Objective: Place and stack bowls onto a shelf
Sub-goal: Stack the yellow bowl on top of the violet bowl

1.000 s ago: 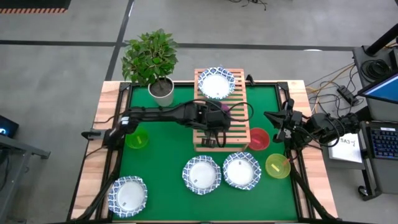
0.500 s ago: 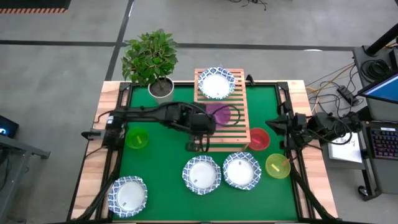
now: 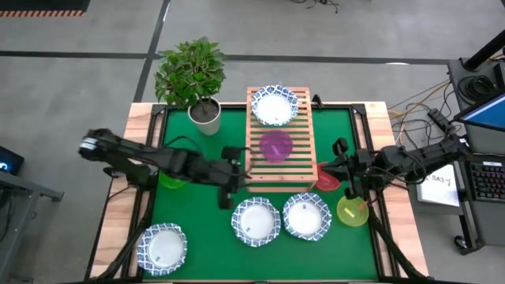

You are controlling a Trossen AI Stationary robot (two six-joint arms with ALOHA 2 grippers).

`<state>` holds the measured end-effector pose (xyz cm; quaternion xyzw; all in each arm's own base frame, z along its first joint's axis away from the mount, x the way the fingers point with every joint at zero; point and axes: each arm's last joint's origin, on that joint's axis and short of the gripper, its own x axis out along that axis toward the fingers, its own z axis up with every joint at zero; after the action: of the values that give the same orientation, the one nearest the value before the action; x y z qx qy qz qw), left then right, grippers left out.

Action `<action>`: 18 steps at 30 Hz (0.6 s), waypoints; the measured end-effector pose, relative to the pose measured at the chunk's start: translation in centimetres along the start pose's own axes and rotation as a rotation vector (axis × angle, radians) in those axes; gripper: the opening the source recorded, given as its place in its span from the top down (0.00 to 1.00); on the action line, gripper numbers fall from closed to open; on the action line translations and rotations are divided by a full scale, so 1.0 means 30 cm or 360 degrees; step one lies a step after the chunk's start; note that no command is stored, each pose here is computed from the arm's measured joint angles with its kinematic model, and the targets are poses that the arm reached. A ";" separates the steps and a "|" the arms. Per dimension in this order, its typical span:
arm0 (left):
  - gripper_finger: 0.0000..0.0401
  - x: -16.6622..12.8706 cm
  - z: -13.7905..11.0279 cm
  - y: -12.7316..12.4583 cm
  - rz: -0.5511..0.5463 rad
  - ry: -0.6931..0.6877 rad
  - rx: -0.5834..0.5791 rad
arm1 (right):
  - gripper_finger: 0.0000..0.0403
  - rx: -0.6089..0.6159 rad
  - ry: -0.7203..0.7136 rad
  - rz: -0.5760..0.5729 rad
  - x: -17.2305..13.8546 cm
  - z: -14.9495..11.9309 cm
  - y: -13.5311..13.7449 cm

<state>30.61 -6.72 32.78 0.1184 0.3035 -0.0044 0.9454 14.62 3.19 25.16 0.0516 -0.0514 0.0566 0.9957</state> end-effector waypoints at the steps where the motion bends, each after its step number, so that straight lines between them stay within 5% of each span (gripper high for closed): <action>1: 0.83 -0.005 -0.021 -0.004 0.0002 -0.0056 -0.0009 | 0.97 0.0014 0.0022 -0.0001 0.011 0.002 0.002; 9: 0.83 -0.083 -0.164 0.000 0.0017 -0.0263 -0.0069 | 0.97 0.0150 0.0484 -0.0012 0.101 0.095 0.044; 18: 0.83 -0.223 -0.182 0.036 0.0026 -0.0452 -0.0153 | 0.97 0.0480 0.1255 -0.0269 0.157 0.222 0.092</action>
<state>22.11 -4.87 32.58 0.0737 0.1656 0.0011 0.9834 18.30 5.71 32.53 0.1752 0.3465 -0.0030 0.9216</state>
